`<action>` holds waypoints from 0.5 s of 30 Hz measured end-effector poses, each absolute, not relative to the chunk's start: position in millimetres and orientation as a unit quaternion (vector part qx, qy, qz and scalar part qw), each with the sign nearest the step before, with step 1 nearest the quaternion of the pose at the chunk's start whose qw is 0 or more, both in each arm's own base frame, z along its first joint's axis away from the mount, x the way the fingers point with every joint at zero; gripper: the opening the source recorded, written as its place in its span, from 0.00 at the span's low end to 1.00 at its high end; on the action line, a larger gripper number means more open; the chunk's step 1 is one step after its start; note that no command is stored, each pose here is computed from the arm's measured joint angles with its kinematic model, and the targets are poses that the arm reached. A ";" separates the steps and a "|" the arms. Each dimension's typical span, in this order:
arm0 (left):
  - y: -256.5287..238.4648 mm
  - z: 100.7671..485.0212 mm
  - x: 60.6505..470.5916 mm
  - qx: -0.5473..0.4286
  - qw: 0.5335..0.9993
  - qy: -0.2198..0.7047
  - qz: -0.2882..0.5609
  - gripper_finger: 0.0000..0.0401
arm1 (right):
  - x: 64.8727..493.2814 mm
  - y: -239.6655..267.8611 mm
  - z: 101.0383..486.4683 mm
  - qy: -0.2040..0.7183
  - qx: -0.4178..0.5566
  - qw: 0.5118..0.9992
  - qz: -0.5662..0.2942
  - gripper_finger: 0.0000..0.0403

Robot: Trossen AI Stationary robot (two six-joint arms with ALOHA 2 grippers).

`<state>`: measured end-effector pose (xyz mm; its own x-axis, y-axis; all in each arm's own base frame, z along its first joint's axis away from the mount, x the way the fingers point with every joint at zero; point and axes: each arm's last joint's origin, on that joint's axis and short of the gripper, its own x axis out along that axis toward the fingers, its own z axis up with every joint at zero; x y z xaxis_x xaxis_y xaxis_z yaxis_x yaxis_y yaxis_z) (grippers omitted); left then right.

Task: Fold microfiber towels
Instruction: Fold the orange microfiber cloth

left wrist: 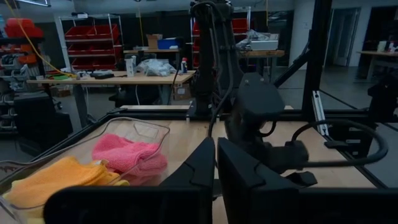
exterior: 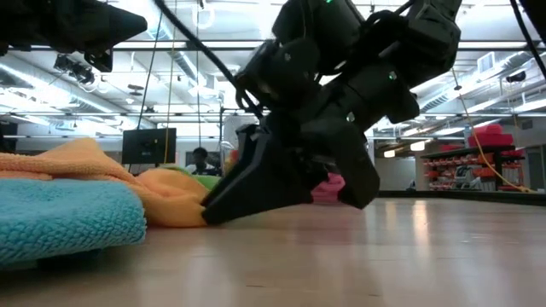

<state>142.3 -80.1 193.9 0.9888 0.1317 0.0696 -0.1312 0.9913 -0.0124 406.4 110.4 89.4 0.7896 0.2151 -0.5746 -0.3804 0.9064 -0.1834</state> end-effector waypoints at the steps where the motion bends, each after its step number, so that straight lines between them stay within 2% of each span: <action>1: -80.1 193.9 142.3 -0.004 0.997 -0.035 0.066 0.06 | 406.3 108.9 88.7 0.287 -0.145 0.933 0.160 0.23; 8: -80.1 193.9 142.3 -0.004 0.997 -0.035 0.066 0.04 | 406.0 102.4 87.8 0.308 -0.139 0.927 0.162 0.03; 15: -80.2 193.3 142.4 -0.002 0.997 -0.032 0.066 0.07 | 391.7 101.5 113.5 0.354 -0.160 0.909 0.150 0.01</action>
